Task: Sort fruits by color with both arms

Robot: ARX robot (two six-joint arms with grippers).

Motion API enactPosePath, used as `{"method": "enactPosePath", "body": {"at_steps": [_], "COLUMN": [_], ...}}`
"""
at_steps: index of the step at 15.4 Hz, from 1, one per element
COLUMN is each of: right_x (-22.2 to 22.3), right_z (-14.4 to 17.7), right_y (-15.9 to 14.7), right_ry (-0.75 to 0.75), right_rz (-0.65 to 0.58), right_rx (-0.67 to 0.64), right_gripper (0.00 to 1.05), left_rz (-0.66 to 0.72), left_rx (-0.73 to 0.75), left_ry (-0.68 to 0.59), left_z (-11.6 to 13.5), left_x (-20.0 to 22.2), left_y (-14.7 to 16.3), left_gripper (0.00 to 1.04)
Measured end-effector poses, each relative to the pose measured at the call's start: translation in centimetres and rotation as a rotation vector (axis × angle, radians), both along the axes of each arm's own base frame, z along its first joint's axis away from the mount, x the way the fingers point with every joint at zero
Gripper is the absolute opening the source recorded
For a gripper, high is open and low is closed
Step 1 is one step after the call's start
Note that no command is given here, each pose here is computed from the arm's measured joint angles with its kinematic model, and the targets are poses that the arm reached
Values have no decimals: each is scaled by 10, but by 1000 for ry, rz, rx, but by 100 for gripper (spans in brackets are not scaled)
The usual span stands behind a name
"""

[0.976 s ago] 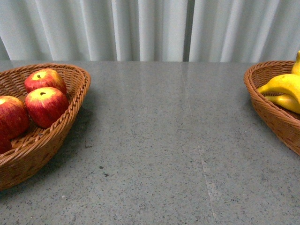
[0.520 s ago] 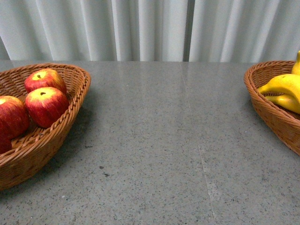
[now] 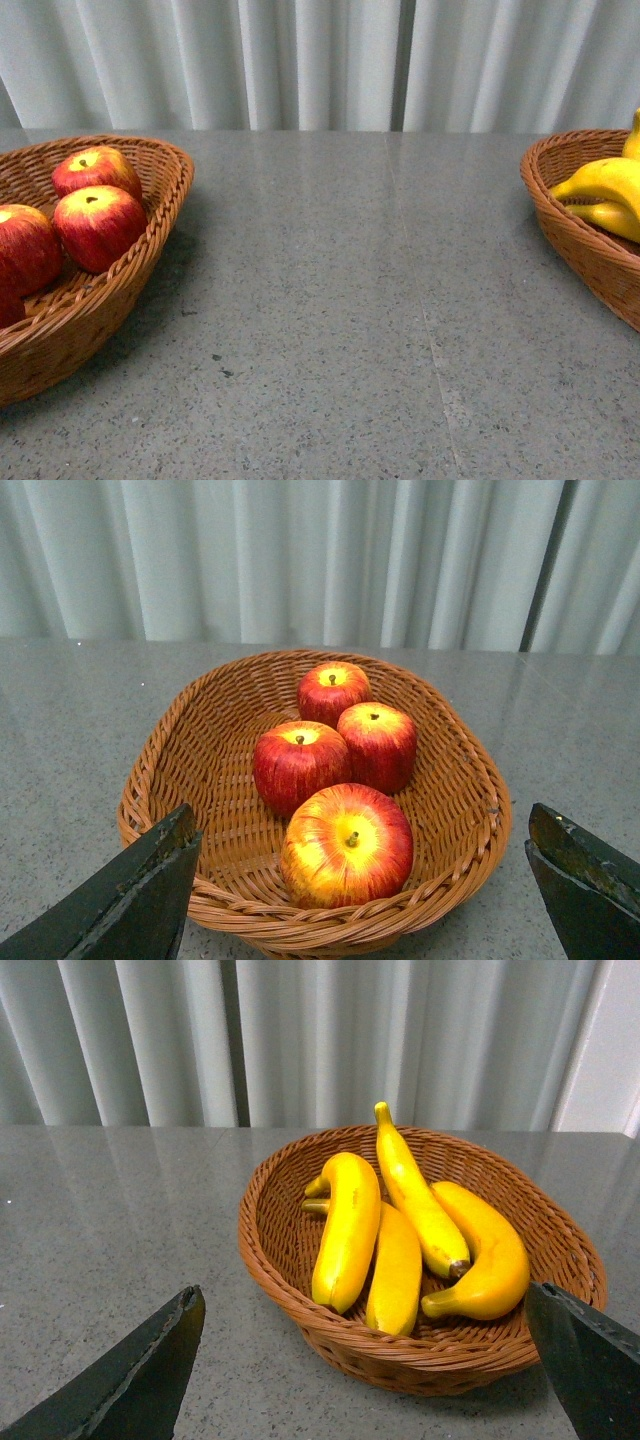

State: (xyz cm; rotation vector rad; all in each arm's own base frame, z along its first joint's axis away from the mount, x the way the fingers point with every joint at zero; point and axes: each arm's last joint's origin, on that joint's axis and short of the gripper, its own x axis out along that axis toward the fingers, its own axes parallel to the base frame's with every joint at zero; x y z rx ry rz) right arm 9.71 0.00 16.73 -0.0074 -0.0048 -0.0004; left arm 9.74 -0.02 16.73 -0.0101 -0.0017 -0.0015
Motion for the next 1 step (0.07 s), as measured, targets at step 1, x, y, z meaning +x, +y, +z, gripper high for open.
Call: {"method": "enactPosePath", "body": {"at_steps": [1], "right_x": [0], "right_z": [0], "right_y": [0], "right_ry": [0], "right_rz": [0], "right_rx": [0], "right_gripper": [98], "left_rz": [0], "left_rx": [0], "left_ry": [0], "left_z": [0], "left_x": [0], "left_y": [0], "left_gripper": [98]}}
